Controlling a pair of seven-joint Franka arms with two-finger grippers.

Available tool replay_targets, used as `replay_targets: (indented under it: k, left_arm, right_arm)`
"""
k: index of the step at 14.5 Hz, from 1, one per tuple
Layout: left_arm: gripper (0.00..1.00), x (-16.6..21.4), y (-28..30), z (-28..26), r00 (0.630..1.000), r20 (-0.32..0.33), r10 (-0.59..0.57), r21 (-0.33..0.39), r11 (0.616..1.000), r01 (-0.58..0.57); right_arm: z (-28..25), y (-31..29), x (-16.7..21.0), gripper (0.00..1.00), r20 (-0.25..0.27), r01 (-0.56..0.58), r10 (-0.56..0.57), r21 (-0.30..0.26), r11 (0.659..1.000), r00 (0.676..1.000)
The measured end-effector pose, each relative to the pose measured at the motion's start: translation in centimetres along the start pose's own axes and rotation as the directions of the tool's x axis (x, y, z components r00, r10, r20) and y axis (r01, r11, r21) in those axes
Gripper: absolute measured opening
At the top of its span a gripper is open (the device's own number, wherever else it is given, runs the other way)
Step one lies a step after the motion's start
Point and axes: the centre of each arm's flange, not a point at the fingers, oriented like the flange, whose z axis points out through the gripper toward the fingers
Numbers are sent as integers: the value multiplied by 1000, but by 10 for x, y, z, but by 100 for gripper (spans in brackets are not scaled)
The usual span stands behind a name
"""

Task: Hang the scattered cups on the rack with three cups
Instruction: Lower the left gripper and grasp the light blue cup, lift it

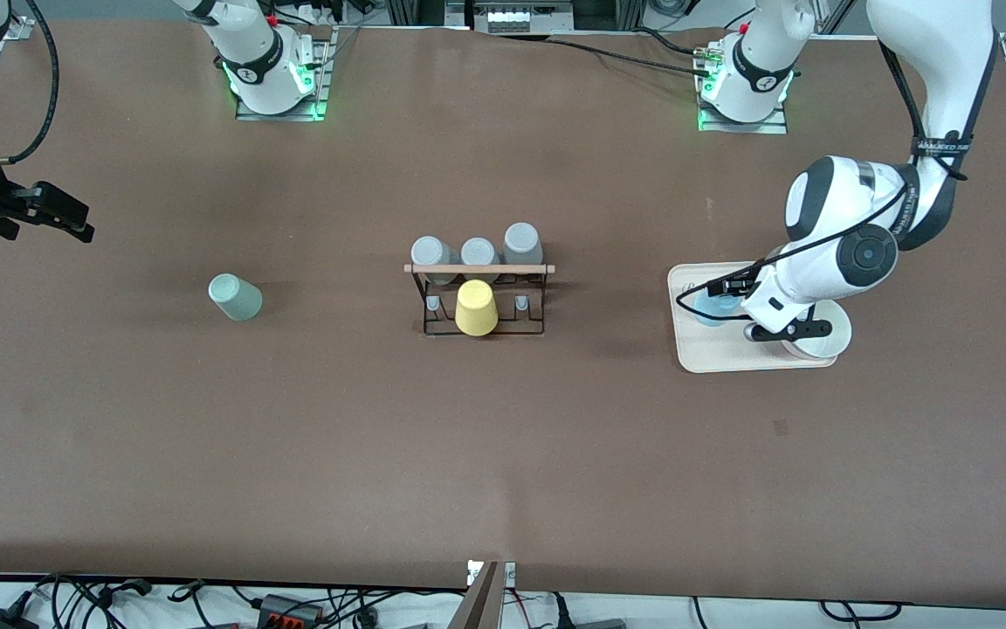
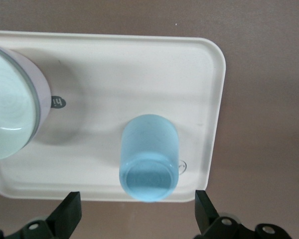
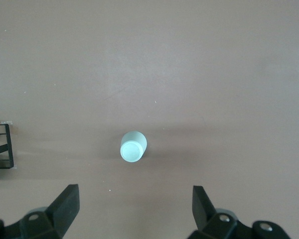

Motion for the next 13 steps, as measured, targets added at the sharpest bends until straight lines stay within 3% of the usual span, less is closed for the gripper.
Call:
replay_targets:
  k: [6,10,12,13]
  left_arm:
    - [100,-11,2,29,998,-61,3,-14,1000,-3]
    - [96,-14,2,36,998,-63,-3,-15,1000,2]
    - [80,-15,2,37,998,-60,-3,-14,1000,2]
    - [80,-15,2,38,998,-60,-3,-14,1000,2]
  right_arm:
    - [0,0,0,100,0,0,0,0,1000,1000]
    - [0,0,0,100,1,0,0,0,1000,1000]
    - [0,0,0,100,1,0,0,0,1000,1000]
    - [0,0,0,100,1,0,0,0,1000,1000]
